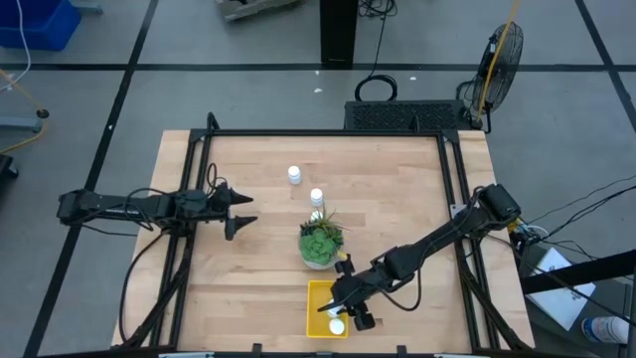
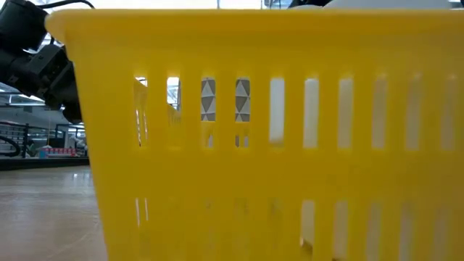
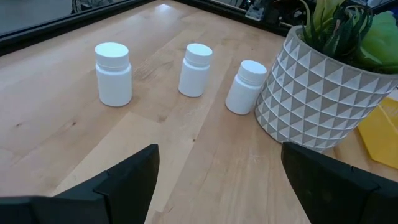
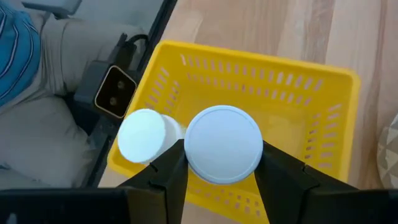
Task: Pick and place pill bottles into a basket
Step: Put the white pill bottle into the yellow bin
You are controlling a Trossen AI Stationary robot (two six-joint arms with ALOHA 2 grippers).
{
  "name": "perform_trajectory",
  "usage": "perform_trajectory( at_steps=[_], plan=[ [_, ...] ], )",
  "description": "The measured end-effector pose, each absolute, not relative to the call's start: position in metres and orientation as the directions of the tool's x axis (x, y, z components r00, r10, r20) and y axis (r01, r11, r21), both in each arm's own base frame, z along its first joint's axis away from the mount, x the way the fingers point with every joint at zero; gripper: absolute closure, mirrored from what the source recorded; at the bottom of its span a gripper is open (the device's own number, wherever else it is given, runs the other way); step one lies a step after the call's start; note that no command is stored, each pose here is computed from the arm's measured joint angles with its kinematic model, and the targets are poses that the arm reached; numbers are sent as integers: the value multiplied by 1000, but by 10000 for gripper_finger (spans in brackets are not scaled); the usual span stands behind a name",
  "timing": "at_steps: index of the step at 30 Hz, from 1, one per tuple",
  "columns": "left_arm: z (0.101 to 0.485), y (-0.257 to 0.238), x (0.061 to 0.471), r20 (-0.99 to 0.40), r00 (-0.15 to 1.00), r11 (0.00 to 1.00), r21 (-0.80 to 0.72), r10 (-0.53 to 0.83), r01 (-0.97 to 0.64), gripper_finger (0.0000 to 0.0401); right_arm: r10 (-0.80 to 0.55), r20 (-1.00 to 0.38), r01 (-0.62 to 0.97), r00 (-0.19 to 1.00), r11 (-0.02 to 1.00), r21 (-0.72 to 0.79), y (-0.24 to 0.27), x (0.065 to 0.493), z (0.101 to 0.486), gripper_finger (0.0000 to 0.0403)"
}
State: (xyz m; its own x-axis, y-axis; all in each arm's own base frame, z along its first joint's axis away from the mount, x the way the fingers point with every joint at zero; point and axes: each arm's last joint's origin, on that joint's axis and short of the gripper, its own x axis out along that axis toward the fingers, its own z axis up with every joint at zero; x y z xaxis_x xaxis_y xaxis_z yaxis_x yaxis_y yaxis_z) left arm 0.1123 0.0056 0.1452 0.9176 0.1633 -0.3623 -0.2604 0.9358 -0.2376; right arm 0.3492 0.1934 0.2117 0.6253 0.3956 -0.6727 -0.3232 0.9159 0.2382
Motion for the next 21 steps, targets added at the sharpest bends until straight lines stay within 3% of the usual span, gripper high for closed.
perform_trajectory(
  at_steps=[14, 21],
  plan=[
    [145, 5, 112, -365, 918, 936, -241, 157, -256, 61, 358, -718, -315, 596, 928, 202, 196, 355, 187, 250],
    [145, 5, 112, -367, 919, 938, -245, 143, -244, 61, 387, -713, -356, 585, 912, 203, 199, 354, 187, 208]
  ],
)
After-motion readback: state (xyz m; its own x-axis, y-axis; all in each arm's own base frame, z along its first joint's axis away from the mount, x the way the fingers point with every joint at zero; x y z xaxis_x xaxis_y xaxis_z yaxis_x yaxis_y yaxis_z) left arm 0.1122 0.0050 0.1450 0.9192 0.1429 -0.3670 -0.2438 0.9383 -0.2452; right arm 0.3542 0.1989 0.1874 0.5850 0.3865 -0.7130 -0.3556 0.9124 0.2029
